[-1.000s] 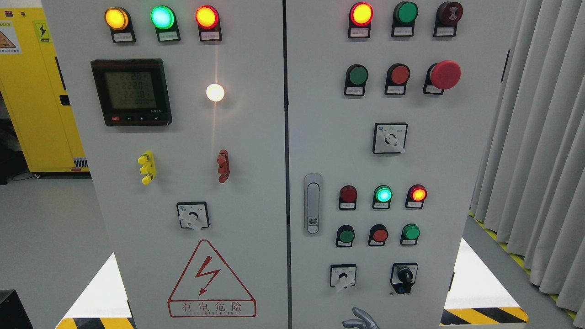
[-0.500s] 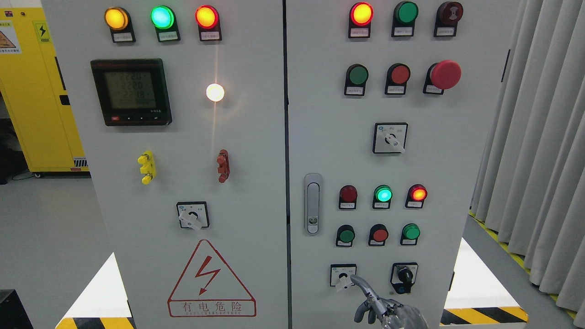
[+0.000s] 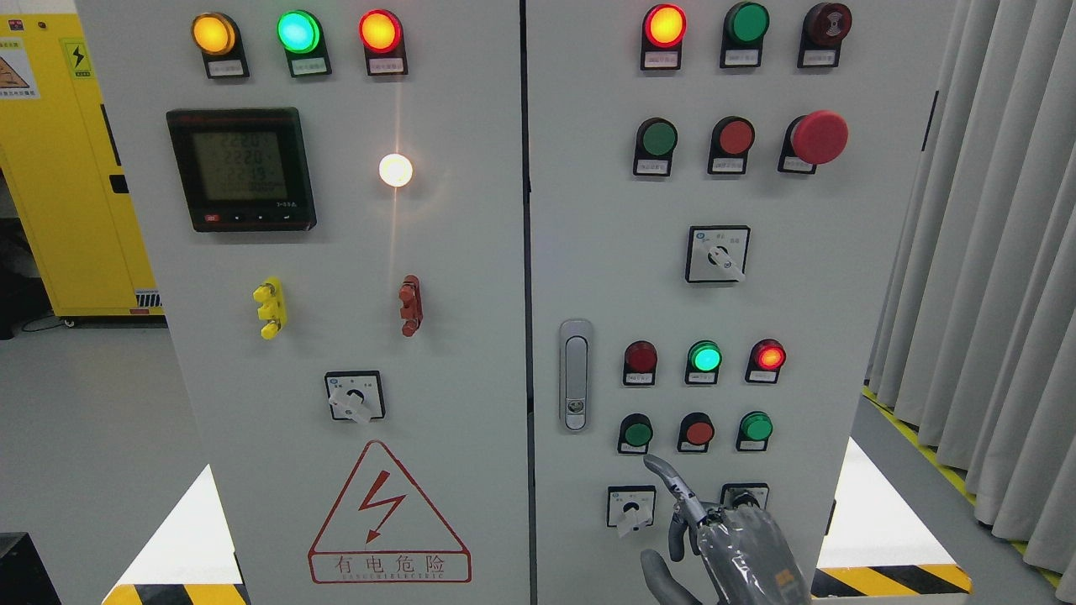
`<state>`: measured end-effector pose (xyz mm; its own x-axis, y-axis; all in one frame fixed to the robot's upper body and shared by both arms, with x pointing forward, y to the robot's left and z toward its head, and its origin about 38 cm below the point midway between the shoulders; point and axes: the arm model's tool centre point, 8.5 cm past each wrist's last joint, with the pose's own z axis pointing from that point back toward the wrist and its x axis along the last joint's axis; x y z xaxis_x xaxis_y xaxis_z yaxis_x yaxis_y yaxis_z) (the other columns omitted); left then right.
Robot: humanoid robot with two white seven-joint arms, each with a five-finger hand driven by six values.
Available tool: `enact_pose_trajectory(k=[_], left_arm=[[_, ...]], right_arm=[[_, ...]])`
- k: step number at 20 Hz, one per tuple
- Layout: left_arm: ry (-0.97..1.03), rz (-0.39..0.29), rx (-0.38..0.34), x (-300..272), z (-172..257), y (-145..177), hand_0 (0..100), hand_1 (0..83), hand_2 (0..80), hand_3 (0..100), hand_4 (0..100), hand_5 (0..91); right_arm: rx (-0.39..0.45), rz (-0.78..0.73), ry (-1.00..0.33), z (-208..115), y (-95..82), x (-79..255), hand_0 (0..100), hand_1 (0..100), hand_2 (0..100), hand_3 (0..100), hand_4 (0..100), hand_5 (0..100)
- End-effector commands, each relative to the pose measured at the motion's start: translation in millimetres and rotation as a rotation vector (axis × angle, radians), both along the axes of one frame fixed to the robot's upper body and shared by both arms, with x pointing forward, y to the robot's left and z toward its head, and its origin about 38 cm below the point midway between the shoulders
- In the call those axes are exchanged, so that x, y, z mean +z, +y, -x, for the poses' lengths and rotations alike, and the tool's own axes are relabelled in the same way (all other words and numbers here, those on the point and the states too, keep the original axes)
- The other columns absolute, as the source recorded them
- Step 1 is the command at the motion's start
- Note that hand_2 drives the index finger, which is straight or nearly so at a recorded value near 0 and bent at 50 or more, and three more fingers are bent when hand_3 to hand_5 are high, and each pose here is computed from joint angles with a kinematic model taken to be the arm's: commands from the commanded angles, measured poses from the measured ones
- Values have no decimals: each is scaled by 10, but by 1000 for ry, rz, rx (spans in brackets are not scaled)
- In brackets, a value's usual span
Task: Press green start button
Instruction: 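Raise the right hand toward the green button in the lowest button row, then press the green push button with the right hand's extended finger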
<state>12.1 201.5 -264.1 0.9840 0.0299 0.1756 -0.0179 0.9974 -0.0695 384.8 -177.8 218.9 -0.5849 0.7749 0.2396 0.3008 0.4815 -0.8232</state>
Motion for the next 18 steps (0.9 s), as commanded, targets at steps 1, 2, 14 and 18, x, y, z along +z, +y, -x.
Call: enact_pose_trajectory(k=[1, 2, 14, 18], left_arm=[[0, 0, 0, 0, 1, 0, 120, 556, 0, 0, 0, 0], [-1, 0, 0, 0, -4, 0, 120, 556, 0, 0, 0, 0], [2, 0, 0, 0, 11, 0, 120, 556, 0, 0, 0, 0], [0, 0, 0, 0, 1, 0, 120, 556, 0, 0, 0, 0]], right_arm=[[6, 22, 15, -128, 50, -16, 617, 907, 0, 832, 926, 920], [5, 22, 21, -158, 47, -28, 620, 907, 0, 832, 925, 920], [7, 28, 65, -308, 66, -133, 687, 904, 0, 827, 920, 909], [3, 21, 71, -358, 44, -134, 715, 906, 0, 824, 919, 907]])
